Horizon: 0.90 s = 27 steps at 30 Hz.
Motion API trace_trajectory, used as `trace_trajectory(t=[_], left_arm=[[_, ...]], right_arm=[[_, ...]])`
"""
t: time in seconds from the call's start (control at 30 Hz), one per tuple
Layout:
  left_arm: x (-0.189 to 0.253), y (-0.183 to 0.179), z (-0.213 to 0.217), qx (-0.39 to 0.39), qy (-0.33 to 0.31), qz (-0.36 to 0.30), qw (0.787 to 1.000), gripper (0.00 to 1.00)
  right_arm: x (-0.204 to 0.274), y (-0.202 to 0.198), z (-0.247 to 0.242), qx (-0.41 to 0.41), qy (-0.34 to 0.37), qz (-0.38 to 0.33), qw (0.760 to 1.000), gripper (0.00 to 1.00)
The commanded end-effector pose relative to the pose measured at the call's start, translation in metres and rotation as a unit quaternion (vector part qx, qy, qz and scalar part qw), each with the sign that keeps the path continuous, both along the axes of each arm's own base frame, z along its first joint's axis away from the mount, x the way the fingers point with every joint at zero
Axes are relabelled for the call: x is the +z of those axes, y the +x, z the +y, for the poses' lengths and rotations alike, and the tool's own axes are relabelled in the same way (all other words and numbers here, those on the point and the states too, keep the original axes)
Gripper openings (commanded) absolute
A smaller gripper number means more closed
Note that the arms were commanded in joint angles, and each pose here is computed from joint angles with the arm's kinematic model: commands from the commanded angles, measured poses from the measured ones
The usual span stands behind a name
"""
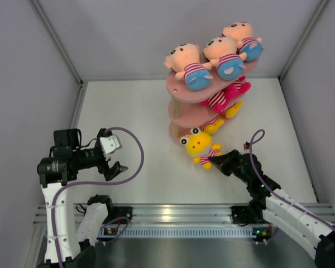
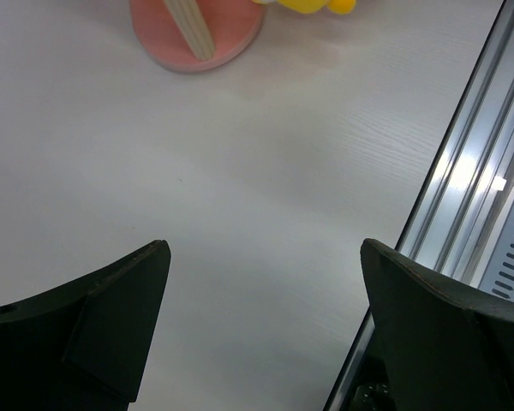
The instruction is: Place and organize the stuffed toys onto the shelf
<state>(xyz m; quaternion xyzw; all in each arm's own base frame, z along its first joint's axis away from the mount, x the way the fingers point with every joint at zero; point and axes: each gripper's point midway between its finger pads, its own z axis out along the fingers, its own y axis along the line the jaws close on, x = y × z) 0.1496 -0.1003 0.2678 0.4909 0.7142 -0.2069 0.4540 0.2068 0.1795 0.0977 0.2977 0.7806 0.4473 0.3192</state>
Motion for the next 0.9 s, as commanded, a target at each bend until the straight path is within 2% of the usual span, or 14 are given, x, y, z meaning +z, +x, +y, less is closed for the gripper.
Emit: trace_trajectory(t=[0.0, 0.37, 0.63, 0.87], left_arm=[[-0.009, -0.024, -0.006, -0.012, -0.014, 0.051, 0.999, 0.99], [-0.007, -0.024, -0.007, -0.014, -0.016, 0.049, 0.999, 0.99], [-0.011, -0.025, -0.004, -0.008, -0.006, 0.049, 0.999, 0.99], [-0.012, -0.026, -0.003, -0.008, -0.003, 0.046, 0.999, 0.99]], right_arm=[[0.057, 0.037, -0.004, -0.073, 0.061, -0.057, 0.994, 0.0], [0.08, 0.064, 0.028, -0.067, 0.052, -0.064, 0.994, 0.0], [0.075, 0.083, 0.044, -0.076, 0.043, -0.056, 0.995, 0.0], [0.059, 0.104, 0.055, -0.071, -0.01, -0.04, 0.997, 0.0]])
